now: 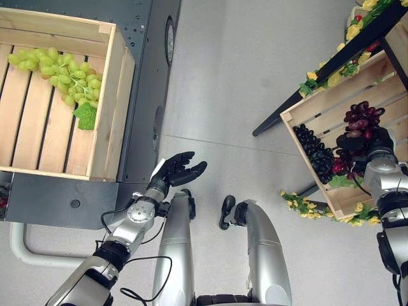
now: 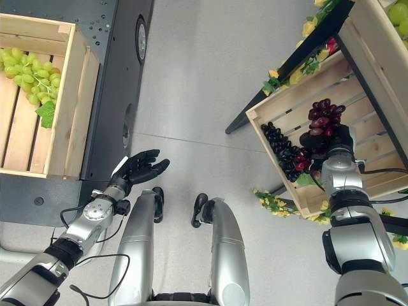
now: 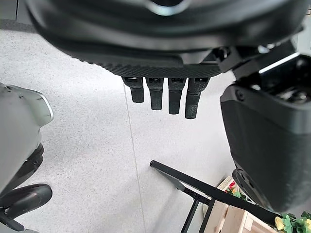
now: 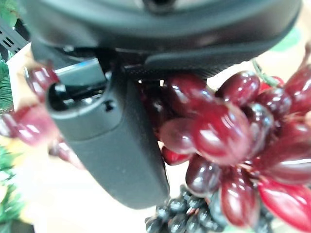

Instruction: Pick up the fruits from the basket on one side to the basket on the other side

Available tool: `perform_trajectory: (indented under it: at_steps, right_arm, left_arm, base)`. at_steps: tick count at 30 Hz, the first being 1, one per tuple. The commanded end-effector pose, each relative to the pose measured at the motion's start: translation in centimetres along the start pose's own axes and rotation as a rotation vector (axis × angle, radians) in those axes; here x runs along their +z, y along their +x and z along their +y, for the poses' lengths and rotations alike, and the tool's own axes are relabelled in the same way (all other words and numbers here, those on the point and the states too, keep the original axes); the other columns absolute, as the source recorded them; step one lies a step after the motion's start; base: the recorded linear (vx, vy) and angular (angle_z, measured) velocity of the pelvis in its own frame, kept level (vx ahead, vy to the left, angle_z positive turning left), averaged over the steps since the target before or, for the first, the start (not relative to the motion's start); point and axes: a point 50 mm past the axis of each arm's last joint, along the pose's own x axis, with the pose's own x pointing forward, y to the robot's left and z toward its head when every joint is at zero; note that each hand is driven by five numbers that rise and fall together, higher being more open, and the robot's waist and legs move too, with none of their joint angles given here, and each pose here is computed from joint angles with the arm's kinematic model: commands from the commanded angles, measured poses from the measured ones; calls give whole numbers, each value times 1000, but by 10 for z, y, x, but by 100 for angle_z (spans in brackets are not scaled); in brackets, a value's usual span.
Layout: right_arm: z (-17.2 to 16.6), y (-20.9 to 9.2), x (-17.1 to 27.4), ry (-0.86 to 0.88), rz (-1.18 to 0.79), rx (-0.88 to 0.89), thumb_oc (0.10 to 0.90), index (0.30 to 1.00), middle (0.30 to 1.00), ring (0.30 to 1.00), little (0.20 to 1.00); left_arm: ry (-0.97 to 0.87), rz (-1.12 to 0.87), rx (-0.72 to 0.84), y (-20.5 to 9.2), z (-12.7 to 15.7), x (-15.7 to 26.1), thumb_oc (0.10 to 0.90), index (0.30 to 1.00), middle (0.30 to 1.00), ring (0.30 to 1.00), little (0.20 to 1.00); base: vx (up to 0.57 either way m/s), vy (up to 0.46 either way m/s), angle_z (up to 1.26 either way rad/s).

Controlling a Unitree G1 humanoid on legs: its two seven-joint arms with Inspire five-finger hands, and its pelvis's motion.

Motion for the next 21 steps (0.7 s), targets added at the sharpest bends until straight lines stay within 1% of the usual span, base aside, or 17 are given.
perform_trajectory:
  at_steps: [1,8,14,19,21]
  right_arm:
    - [-85,3,37,-103,-100,-345,800,900,900,900,900]
    - [-89,4,28,-172,-42,-394,800,900,900,900,900]
    - [-90,4,19,-196,22,-383,800,900,900,900,900]
    - [-86,5,18,-191,11,-359,800,900,900,900,900]
    - [-77,5,21,-155,-29,-310,800,900,900,900,900]
  left_arm:
    - [-69,-223,-95,-4,-25,31,800,900,900,900,900]
    - [-113,-227,-103,-2,-27,34,800,900,900,900,900]
    - [-125,-227,-116,-3,-31,33,800,900,900,900,900]
    - [-122,-217,-123,-3,-33,30,800,900,900,900,900]
    - [-125,-208,-127,-3,-34,28,800,900,900,900,900]
  base:
    - [0,0,0]
    - [0,0,0]
    - [0,0,0]
    - [-7,8,-2]
    - [-1,34,-1]
